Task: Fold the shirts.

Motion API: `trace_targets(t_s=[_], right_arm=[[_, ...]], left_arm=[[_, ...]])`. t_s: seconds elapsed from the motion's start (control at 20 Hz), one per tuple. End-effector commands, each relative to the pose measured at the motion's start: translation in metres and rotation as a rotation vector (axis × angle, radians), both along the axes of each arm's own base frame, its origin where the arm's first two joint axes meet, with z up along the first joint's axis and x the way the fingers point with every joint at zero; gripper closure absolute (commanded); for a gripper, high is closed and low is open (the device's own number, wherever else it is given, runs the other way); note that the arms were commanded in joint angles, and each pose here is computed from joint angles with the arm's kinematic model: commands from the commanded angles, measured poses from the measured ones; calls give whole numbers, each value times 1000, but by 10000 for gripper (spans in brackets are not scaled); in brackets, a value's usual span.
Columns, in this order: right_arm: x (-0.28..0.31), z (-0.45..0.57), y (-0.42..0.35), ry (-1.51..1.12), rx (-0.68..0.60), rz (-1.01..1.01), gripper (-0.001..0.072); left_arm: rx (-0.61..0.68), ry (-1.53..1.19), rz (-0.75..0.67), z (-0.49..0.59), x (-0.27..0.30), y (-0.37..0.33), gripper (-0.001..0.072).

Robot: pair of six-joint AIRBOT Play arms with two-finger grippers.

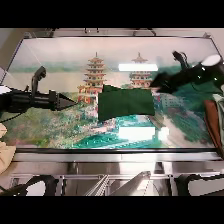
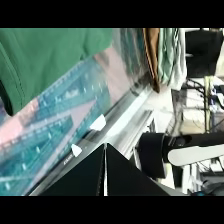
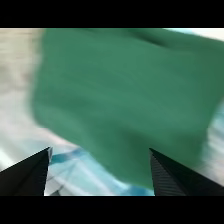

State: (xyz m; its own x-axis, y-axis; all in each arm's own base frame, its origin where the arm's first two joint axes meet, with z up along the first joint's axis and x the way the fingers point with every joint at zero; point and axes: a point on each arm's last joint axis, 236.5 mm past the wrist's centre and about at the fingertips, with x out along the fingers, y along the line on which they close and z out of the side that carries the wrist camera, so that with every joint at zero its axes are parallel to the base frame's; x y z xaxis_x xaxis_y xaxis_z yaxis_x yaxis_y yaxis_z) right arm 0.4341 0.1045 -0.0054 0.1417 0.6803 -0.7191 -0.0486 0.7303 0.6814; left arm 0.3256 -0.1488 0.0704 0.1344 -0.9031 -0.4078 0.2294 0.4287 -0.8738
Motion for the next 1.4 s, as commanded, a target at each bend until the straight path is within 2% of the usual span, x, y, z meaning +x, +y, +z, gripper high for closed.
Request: trace_targets(t_s=[0.0,0.2,0.4,0.55,0.6,0.65,0.7,0.75,0.95,1.1,1.25,1.35], right_arm=[[-15,-62,-46,83,-81,-80,7],[-24,-100,-21,176,-40,-39,7],[-14,-90,34,129,122,4,11],[-14,-89,58,120,134,27,23],[-16,-89,64,119,134,38,276],[-17,-87,70,119,143,43,588],[-16,-84,74,117,157,42,601],[-15,-80,78,114,176,42,688],[0,-36,88,40,268,8,689],[45,43,46,-125,289,-110,690],[93,149,-67,-311,283,-453,690],[89,205,-167,-374,261,-749,690]], left_arm=[[8,-34,50,14,1,14,693],[7,-29,88,19,3,23,694],[9,-25,85,19,3,22,694],[8,-25,85,19,3,22,694],[8,-25,84,19,2,22,694],[8,-25,84,19,2,22,694],[8,-25,84,19,2,22,694],[8,-24,83,19,2,22,694],[5,-22,76,19,0,21,694],[4,-22,74,19,0,21,693],[3,-24,64,20,-2,20,694],[-3,-24,47,21,-6,19,694]])
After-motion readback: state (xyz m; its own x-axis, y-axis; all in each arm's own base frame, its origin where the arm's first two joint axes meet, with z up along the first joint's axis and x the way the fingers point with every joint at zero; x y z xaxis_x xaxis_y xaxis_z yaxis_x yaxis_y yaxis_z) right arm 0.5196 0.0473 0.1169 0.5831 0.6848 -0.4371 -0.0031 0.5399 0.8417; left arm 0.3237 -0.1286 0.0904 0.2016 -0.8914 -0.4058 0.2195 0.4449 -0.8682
